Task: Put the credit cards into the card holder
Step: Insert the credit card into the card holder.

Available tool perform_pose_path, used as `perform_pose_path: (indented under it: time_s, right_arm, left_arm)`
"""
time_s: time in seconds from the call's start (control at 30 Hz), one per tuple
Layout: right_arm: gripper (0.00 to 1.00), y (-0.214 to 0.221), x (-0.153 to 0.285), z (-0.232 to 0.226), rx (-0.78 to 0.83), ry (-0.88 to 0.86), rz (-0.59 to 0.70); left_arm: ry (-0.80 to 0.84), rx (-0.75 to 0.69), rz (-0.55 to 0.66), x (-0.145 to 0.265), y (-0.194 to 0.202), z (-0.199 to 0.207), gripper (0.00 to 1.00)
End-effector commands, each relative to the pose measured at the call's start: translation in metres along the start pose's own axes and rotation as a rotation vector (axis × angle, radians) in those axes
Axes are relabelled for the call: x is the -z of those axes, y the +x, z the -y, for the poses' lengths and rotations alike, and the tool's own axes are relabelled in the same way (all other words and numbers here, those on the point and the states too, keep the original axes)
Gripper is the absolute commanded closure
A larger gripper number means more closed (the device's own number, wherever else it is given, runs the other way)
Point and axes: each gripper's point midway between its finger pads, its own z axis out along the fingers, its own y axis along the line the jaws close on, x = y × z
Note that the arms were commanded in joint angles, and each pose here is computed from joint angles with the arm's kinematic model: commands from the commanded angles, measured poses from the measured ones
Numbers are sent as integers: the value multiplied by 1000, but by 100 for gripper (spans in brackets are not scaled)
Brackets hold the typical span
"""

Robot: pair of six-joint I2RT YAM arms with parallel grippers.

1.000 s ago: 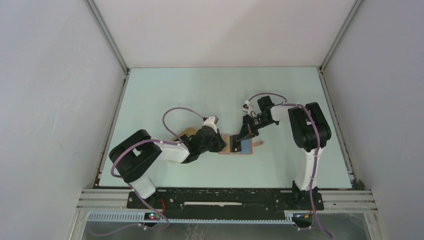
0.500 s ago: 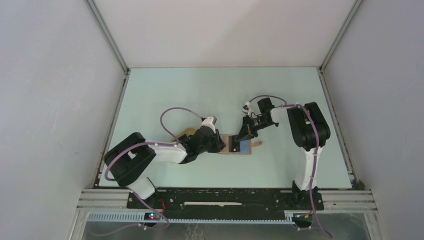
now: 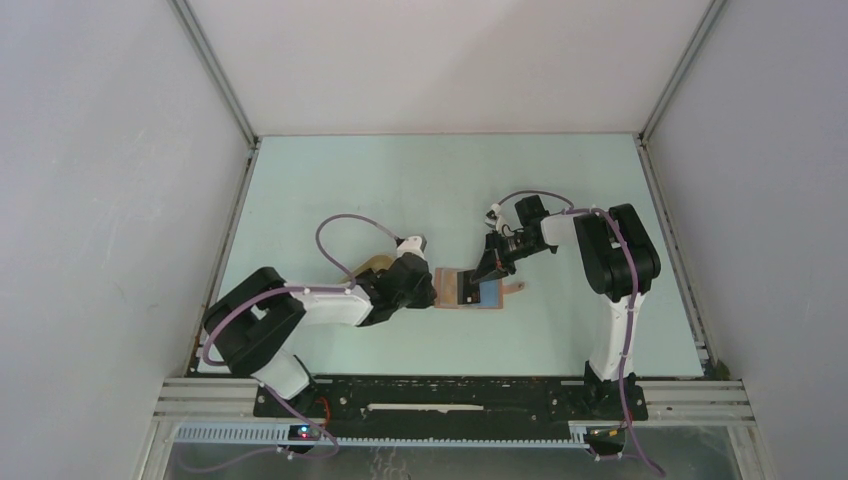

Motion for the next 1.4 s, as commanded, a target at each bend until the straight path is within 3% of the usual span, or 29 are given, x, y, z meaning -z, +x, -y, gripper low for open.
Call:
perform_pose_path:
  time_s: [0.0, 0.63, 0.97, 1.37]
  right_arm:
    - [95, 1, -5, 21, 3, 77, 12]
    - [93, 2, -12, 13, -4, 35, 1]
    - [73, -6, 2, 3, 97, 88, 20]
    - [57, -10, 12, -5, 201, 190, 28]
  left_arm:
    - [27, -12, -49, -7, 8, 9, 88]
    - [127, -15, -115, -11, 25, 33, 91]
    - [109, -15, -85, -6, 19, 26, 90]
    - [149, 1, -91, -10, 22, 33, 91]
